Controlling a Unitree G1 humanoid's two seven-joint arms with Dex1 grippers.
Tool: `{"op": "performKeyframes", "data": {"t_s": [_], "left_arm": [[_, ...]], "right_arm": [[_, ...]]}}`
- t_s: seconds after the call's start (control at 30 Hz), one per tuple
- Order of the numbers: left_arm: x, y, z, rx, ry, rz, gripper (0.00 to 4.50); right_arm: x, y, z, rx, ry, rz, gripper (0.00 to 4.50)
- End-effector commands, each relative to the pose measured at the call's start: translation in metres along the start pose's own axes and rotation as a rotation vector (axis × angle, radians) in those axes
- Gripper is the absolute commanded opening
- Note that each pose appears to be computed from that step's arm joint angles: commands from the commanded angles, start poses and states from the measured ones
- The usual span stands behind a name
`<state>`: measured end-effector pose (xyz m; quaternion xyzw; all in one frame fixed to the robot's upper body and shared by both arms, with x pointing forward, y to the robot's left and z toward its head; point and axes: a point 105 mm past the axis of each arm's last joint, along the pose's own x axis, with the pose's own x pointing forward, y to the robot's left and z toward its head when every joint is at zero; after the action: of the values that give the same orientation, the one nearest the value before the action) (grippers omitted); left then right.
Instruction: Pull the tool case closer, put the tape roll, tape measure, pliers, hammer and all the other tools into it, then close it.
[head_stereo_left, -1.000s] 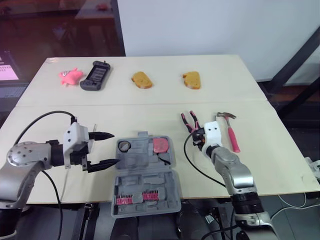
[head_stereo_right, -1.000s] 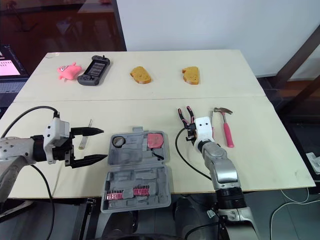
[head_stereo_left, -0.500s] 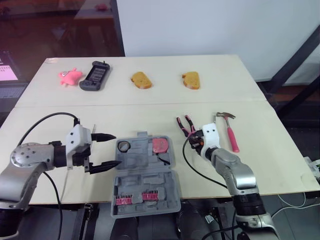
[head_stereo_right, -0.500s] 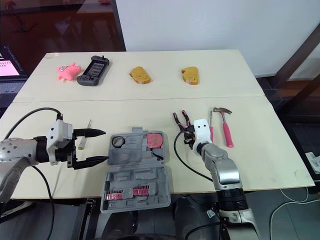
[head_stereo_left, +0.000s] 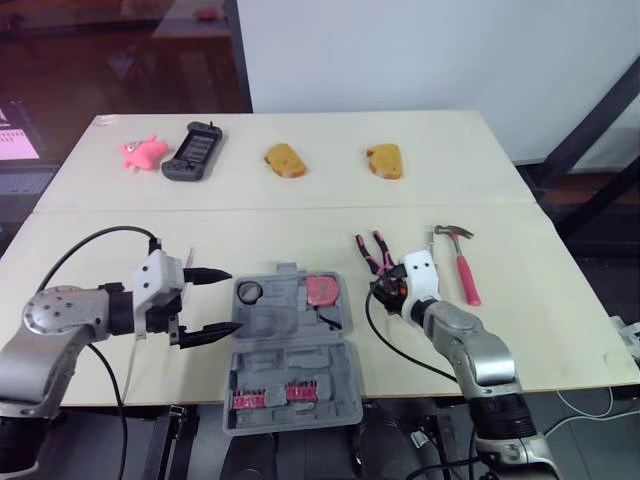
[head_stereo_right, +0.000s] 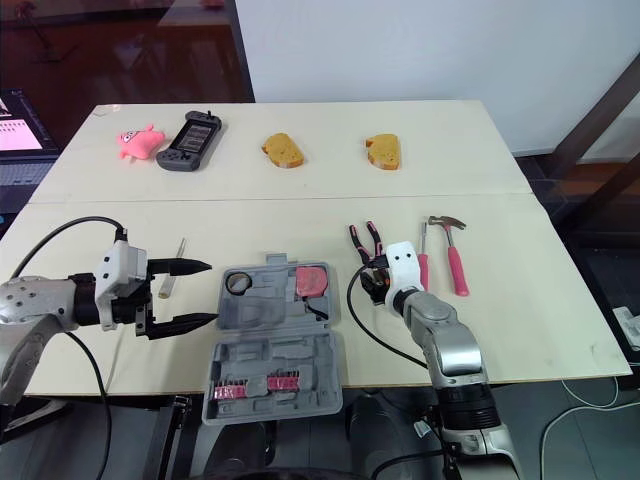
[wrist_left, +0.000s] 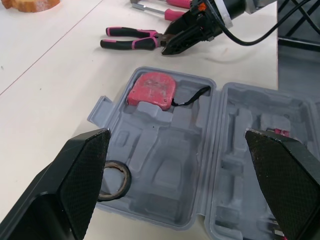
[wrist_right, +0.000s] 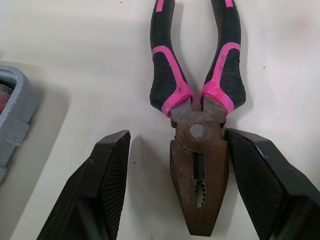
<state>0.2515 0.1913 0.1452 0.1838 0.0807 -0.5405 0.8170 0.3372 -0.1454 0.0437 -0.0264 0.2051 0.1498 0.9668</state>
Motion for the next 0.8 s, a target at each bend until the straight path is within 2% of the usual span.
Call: {"op": "performKeyframes", "data": {"t_s": [0.03, 0.1, 0.2, 0.47, 0.7, 0.8], "left_arm": [[0.001, 0.001, 0.005, 0.030, -0.012, -0.004, 4.50], [0.001, 0.001, 0.005, 0.029, -0.012, -0.003, 4.50], [0.001, 0.000, 0.005, 0.028, -0.012, -0.002, 4.50], [0.001, 0.001, 0.002, 0.022, -0.010, 0.007, 4.50], [-0.008, 0.006, -0.003, 0.014, 0.004, 0.056, 4.50], [-0.019, 0.010, -0.009, 0.002, 0.020, 0.093, 4.50]], "right_arm": [[-0.002, -0.010, -0.002, -0.010, -0.007, -0.039, 2.95], [-0.002, -0.011, -0.003, -0.003, -0.010, -0.048, 2.29], [-0.003, -0.012, -0.004, 0.005, -0.018, -0.052, 0.94], [-0.005, -0.013, 0.016, -0.031, -0.082, -0.041, 0.95], [-0.008, -0.006, 0.071, -0.174, -0.172, 0.088, 0.95], [-0.013, 0.008, 0.101, -0.380, -0.198, 0.193, 0.95]]}}
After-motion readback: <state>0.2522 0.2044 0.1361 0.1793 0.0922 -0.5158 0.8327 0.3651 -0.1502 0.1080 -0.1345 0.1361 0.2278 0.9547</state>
